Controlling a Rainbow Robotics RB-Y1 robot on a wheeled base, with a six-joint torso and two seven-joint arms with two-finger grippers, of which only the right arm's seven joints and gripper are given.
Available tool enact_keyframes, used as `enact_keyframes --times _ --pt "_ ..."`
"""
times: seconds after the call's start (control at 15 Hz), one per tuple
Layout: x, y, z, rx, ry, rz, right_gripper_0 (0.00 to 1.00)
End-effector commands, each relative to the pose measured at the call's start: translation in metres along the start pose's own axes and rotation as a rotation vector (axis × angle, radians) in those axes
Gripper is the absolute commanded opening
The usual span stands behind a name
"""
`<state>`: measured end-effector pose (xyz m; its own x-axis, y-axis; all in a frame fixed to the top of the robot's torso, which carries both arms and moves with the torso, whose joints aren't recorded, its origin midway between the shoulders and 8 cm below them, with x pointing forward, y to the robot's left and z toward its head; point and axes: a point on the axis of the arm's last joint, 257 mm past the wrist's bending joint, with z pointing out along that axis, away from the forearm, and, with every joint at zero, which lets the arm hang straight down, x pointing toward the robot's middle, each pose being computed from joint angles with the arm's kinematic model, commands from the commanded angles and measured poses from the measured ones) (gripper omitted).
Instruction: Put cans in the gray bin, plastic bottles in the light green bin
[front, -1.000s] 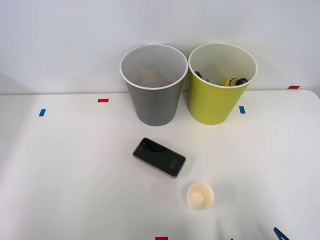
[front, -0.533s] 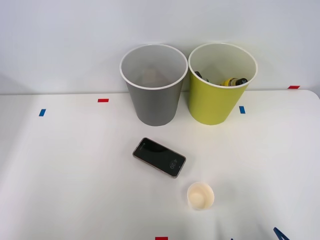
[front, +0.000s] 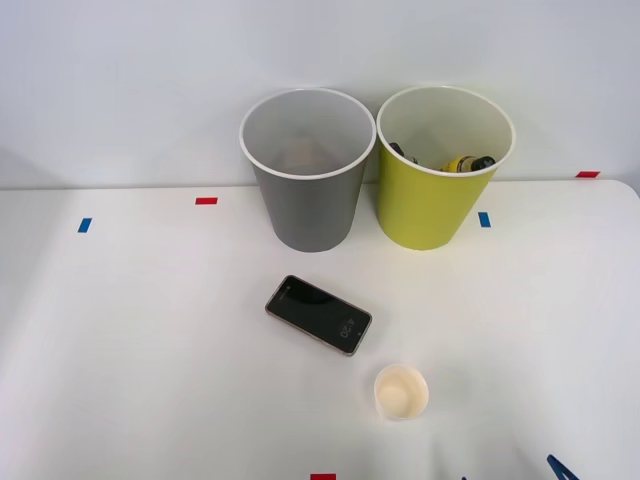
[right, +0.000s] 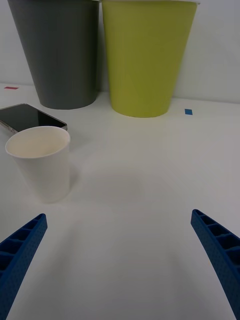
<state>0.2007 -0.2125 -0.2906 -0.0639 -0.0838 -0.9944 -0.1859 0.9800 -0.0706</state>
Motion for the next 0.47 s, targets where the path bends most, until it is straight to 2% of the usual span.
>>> enact_keyframes --times 0.07,0.47 --pt "0.0 0.0 0.0 0.0 0.0 0.0 1.0" --pt "0.0 0.0 0.0 0.0 0.0 0.0 1.0"
